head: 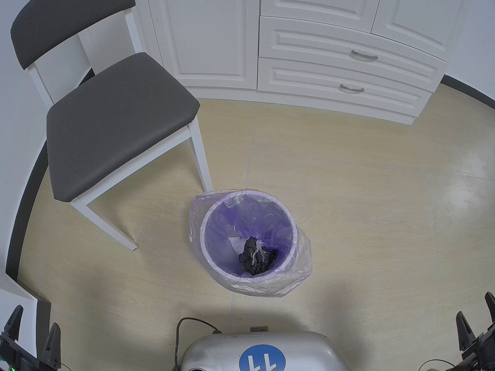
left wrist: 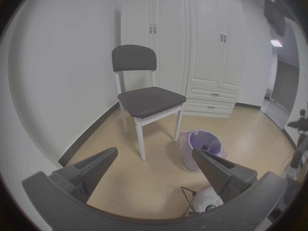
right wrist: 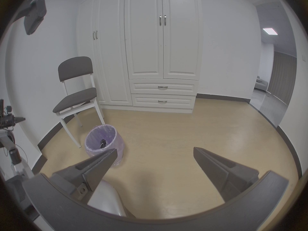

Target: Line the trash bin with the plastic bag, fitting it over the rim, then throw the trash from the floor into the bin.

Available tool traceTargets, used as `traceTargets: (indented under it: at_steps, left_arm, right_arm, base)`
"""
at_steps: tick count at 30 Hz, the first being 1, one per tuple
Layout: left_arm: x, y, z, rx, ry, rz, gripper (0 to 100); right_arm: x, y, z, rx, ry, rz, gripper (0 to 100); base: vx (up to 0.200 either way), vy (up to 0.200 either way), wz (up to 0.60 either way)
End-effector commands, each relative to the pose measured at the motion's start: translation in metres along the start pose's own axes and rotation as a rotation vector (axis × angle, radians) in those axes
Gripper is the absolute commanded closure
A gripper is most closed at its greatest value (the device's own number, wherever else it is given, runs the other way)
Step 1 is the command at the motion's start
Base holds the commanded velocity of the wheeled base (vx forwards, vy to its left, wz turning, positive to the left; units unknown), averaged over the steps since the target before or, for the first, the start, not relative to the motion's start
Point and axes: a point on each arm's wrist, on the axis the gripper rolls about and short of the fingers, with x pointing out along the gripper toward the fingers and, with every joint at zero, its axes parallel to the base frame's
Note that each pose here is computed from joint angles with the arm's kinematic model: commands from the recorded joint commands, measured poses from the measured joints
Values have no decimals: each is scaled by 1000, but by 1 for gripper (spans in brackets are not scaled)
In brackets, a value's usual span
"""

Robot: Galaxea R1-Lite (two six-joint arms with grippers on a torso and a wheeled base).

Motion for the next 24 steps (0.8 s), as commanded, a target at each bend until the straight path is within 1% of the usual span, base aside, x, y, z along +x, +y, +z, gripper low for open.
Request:
traceTargets:
  at_steps: [1,5,11,15,24]
  left_arm:
    - [0,1,-5,-44,2,28,0]
    - [0,1,-5,-24,2,23,0]
    - [0,1,-5,-27,-1,26,0]
    - [0,1,-5,3,1,28,0]
    - [0,1,-5,2,1,28,0]
  right_arm:
    - [0,0,-5,27,1,-4,0]
    - [0,0,-5,21,1,-9,0]
    - [0,0,-5,19,-1,-12,0]
    - [0,0,-5,19,-1,-12,0]
    - [0,0,-5,19,-1,-12,0]
  base:
    - [0,0,0]
    - [0,0,0]
    - [0,0,0]
    - [0,0,0]
    - [0,0,0]
